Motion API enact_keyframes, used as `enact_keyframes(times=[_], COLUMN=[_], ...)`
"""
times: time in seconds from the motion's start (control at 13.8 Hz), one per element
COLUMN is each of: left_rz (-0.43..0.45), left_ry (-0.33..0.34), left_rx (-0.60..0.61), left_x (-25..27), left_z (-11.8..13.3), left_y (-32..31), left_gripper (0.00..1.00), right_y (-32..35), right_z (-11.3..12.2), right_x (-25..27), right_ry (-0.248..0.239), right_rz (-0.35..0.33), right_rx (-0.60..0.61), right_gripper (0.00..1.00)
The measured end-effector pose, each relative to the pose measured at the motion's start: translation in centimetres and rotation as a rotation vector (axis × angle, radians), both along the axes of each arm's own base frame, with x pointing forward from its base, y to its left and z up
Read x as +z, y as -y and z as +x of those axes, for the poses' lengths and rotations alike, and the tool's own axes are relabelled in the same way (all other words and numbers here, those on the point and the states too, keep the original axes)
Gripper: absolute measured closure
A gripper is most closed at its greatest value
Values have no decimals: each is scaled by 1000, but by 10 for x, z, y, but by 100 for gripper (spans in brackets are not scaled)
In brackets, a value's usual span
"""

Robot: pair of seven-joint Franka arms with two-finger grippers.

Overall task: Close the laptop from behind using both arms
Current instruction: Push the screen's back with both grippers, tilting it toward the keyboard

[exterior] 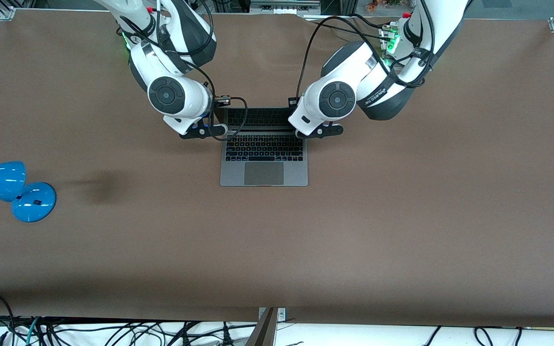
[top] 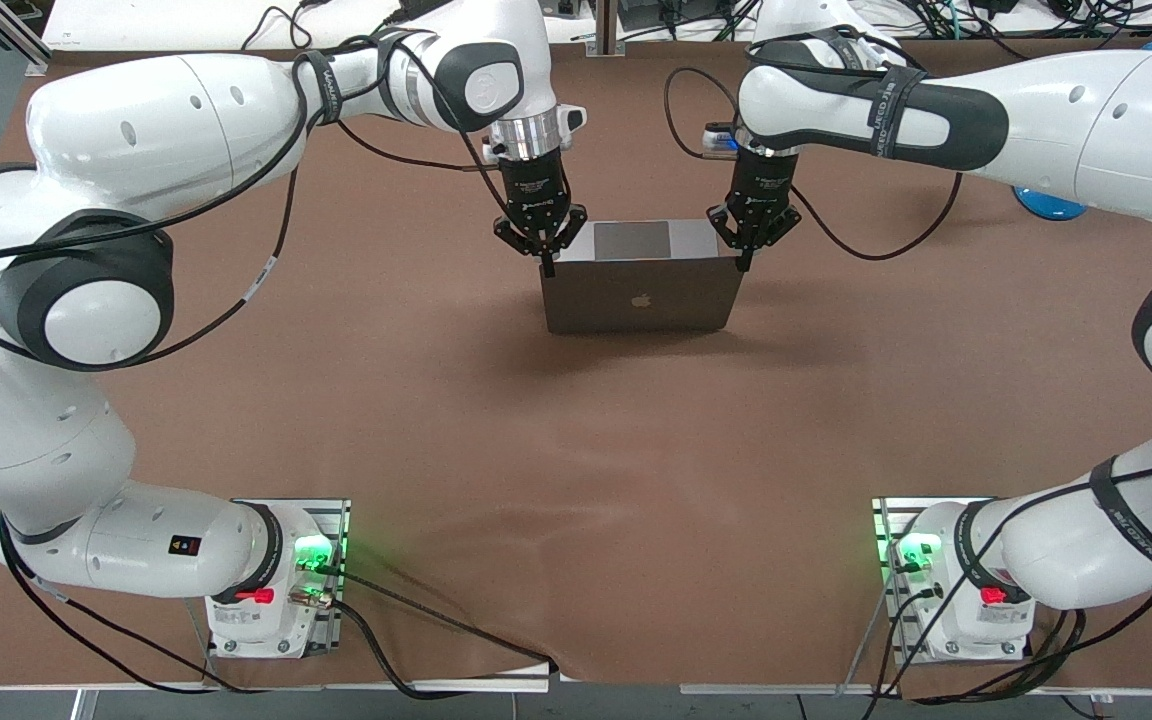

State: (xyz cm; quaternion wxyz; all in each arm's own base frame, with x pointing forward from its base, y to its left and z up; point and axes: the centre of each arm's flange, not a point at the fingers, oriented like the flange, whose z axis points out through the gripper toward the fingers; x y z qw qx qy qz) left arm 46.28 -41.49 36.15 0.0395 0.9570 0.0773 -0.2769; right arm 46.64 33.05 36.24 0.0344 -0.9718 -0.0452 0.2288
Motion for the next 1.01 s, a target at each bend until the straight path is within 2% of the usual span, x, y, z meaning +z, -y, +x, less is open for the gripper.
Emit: enact_keyframes(times=[0.58, 0.8, 1.01], left_rz=[-7, 1, 6], left_ry=[21, 39, 68], left_rx=[17, 14, 10], left_x=[-11, -19, -28], left_z=[9, 13, 19], left_y=[-2, -3, -3], left_gripper=[99, 99, 99], right_y=[-3, 4, 11], right_z=[17, 27, 34], right_x=[-12, -16, -24], right_ry=[78, 113, 114], right_rz=[39, 59, 68], right_rx=[-25, 22, 40], right_gripper=[99, 99, 99])
